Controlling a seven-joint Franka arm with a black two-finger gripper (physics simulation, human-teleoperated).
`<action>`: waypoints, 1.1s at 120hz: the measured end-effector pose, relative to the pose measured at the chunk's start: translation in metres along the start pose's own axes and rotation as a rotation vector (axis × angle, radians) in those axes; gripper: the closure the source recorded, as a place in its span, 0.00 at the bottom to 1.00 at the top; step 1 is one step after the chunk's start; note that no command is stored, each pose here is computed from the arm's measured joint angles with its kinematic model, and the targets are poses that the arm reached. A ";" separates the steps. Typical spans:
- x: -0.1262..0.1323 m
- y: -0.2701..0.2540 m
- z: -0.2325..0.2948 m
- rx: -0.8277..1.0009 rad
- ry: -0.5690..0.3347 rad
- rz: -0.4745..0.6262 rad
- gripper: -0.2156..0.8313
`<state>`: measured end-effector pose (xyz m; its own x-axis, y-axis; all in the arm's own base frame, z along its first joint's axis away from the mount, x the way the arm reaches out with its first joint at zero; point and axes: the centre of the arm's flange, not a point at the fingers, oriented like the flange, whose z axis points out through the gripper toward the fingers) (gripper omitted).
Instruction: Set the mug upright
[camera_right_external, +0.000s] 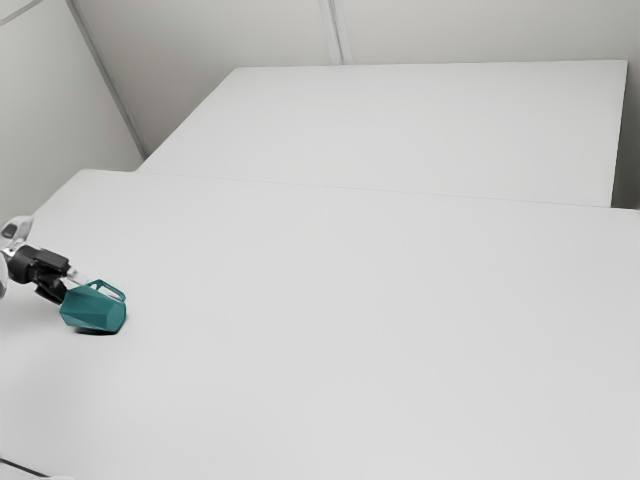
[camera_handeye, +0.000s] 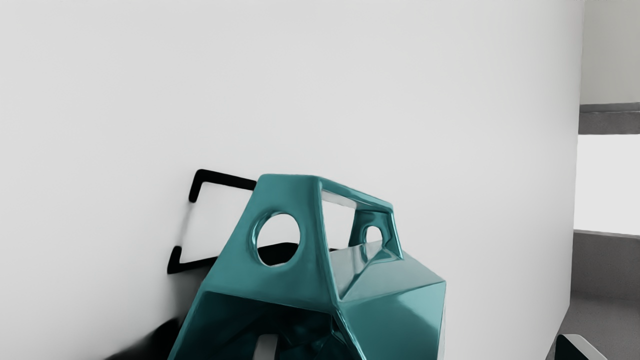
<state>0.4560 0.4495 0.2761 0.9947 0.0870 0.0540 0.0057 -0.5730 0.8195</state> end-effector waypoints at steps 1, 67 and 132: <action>0.000 0.000 0.000 -0.002 0.001 0.002 0.21; 0.009 0.034 0.004 -0.074 0.004 0.113 0.90; 0.038 0.202 0.043 0.169 -0.137 0.311 0.95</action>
<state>0.4998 0.3022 0.4195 0.9558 -0.2159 0.1993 -0.2937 -0.6822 0.6695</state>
